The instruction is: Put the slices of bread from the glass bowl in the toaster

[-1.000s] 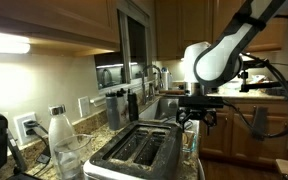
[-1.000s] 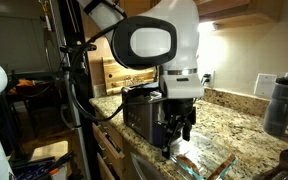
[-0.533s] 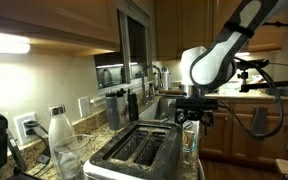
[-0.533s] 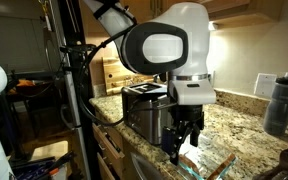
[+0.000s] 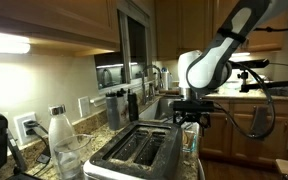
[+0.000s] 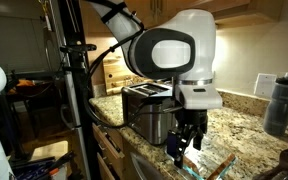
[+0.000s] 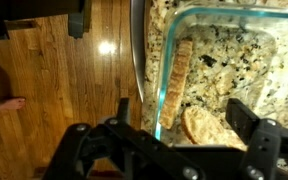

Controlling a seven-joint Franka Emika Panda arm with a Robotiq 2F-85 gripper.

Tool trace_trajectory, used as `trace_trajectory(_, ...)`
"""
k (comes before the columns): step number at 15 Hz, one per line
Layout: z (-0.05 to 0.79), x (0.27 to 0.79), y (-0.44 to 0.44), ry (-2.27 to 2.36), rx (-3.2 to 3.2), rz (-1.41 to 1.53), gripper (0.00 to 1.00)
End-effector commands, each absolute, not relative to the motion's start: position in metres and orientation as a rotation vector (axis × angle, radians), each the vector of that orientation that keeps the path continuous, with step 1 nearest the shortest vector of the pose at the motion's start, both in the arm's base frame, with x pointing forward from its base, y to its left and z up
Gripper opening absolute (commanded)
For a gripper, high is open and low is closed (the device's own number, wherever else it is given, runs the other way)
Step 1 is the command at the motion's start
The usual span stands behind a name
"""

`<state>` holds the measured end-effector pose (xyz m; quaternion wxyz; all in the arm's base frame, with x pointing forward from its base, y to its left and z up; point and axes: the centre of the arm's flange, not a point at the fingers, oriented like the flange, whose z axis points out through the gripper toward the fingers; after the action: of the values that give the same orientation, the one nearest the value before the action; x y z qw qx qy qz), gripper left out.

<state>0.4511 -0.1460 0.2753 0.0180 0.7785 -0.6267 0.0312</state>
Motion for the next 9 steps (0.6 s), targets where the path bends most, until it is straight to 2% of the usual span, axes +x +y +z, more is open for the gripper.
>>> trace_trajectory(1,0.2712,0.4584,-0.1442,-1.956,2.400,0.128,0.94)
trace_trajectory(4,0.2706,0.4610,-0.1431,-1.950,2.403,0.129,0.80)
trace_trajectory(5,0.2703,0.4617,-0.1429,-1.947,2.403,0.128,0.80)
trace_trajectory(6,0.2699,0.4622,-0.1428,-1.946,2.403,0.128,0.68)
trace_trajectory(8,0.2694,0.4626,-0.1428,-1.944,2.403,0.128,0.56)
trace_trajectory(9,0.2693,0.4626,-0.1428,-1.944,2.403,0.128,0.44)
